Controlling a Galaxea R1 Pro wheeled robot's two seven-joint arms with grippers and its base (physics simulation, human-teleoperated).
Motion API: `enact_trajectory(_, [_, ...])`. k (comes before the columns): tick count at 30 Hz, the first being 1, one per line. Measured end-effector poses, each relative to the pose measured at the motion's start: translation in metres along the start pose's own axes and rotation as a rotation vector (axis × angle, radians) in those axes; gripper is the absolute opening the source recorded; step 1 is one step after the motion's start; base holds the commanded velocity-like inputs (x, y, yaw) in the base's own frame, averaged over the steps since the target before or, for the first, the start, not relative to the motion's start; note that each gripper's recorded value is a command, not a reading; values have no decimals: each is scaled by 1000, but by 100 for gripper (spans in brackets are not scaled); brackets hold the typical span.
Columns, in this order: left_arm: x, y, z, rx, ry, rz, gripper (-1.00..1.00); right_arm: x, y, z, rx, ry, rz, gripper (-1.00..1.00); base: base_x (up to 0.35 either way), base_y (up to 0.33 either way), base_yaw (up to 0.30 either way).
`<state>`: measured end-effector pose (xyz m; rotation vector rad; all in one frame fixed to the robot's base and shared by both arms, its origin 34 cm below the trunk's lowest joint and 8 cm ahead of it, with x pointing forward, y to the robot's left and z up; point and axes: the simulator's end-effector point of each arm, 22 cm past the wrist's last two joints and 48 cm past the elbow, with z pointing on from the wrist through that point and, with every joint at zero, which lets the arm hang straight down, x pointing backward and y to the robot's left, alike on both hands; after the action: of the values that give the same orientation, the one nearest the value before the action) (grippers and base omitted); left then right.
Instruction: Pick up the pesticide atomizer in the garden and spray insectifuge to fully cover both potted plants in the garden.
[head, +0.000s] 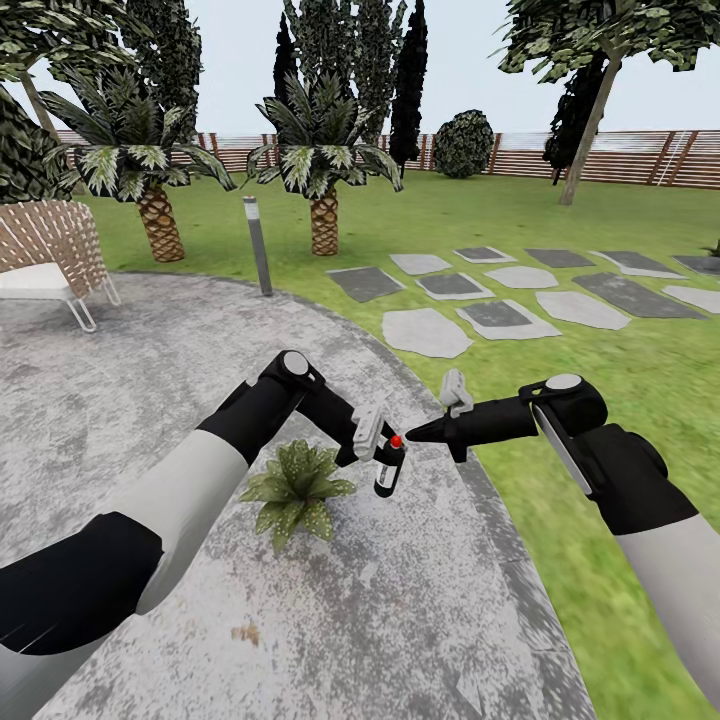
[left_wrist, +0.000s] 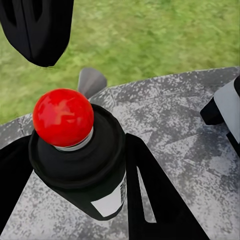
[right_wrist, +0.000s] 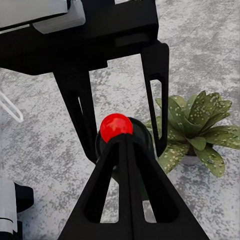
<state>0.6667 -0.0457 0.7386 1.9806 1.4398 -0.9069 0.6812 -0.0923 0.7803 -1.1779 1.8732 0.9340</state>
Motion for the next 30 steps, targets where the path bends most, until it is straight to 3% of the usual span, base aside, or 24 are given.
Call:
enact_trajectory(25, [13,0,-1,-4,12,-22,-100,0,0,-1,0,1,-1,-100,0,0,0])
enact_trajectory(29, [37,-5,-5,-5,32,-61,-100,1,0,-1,1,2,1,-100,0,0,0])
enact_trajectory(30, [54,-5,-14,-14,51,-87,-100,2,-1,-1,1,3,1,-100,0,0,0])
